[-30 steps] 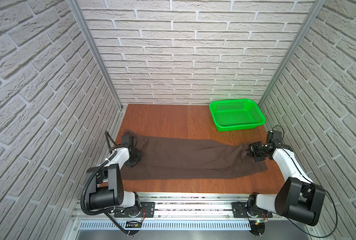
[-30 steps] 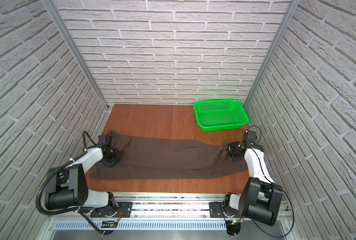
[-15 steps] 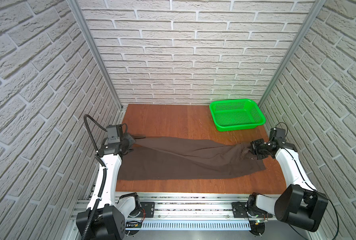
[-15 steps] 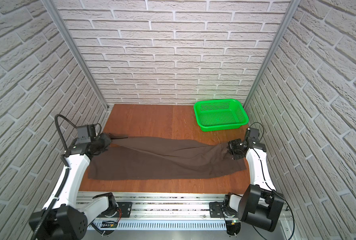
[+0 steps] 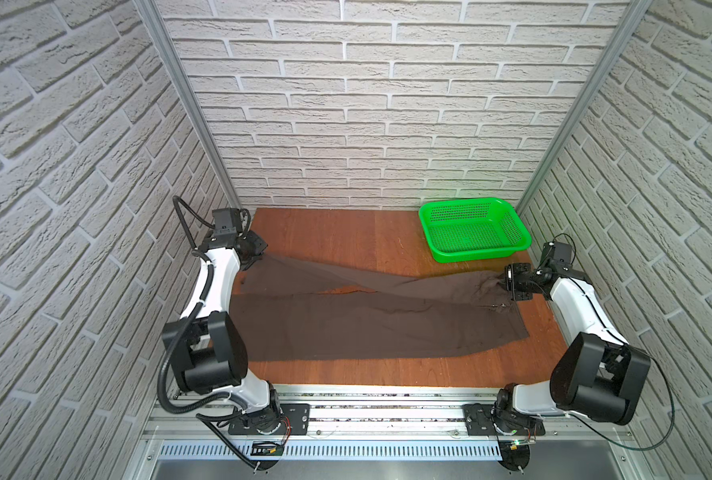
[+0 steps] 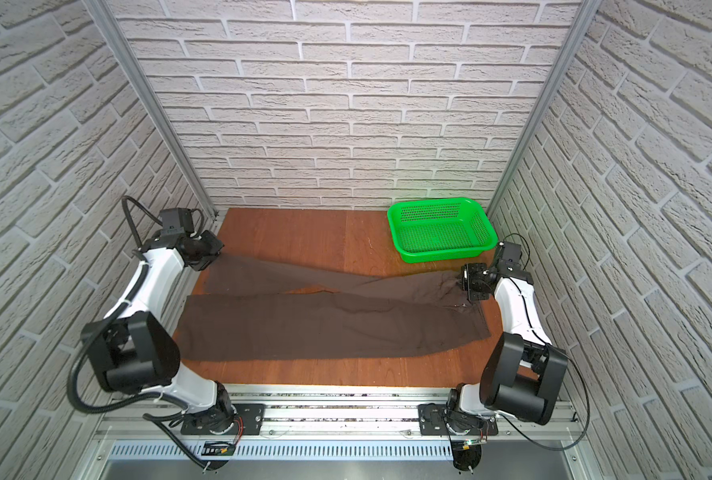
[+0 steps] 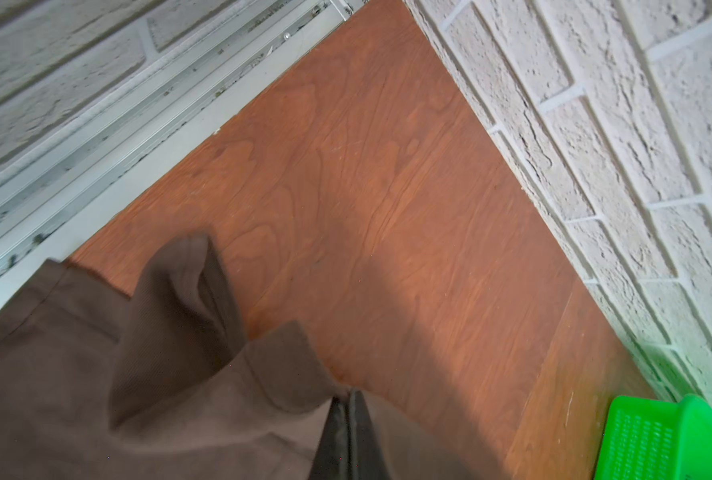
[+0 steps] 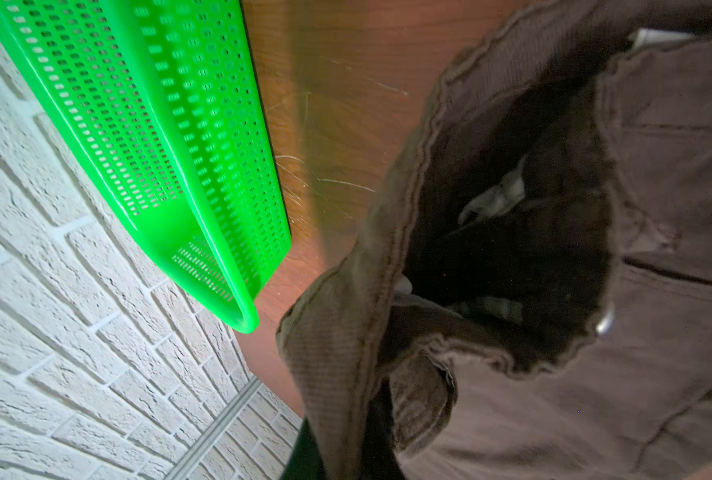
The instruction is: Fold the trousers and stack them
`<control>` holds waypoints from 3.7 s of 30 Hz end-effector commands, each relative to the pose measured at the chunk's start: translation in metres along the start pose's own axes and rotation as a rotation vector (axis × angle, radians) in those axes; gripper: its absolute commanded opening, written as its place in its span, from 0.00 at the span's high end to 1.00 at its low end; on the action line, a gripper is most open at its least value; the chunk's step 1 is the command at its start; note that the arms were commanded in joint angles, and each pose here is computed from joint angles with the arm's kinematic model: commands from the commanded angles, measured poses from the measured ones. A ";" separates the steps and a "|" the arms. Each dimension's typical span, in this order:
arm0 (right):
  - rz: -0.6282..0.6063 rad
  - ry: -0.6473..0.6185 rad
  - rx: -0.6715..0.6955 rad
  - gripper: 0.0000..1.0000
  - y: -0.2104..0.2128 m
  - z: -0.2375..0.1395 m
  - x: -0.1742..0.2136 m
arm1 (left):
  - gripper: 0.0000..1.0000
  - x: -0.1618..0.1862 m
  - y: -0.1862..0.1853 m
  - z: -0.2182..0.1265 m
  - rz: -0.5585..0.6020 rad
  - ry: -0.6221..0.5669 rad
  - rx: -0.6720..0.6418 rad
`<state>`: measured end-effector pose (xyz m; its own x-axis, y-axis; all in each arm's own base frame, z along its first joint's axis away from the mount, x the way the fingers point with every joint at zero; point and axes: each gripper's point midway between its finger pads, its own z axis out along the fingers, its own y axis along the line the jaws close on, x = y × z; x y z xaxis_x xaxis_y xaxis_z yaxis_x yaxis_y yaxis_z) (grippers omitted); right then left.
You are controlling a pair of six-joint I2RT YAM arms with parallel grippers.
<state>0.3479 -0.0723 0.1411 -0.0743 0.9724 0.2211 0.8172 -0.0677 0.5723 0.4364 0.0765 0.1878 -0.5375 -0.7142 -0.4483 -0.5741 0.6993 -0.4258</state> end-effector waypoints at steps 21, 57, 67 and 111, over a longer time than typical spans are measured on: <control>-0.004 -0.227 0.008 0.87 0.057 0.055 -0.070 | 1.00 -0.043 -0.068 0.140 0.120 0.076 -0.029; -0.545 -0.016 0.446 0.45 -0.110 0.039 0.063 | 0.23 0.133 0.074 -0.046 0.045 0.070 -0.119; -0.532 -0.080 0.648 0.45 -0.164 0.053 0.036 | 0.22 0.131 0.089 -0.087 0.052 0.006 -0.166; -0.600 -0.044 0.626 0.52 -0.186 0.065 0.061 | 0.18 0.143 0.177 -0.079 -0.048 0.076 -0.398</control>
<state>0.2255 0.0187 0.0153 -0.5839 0.8118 -0.0086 0.8103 0.5834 0.0559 0.2216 0.0901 0.1208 -0.5375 -0.7502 -0.3851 -0.7649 0.6260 -0.1519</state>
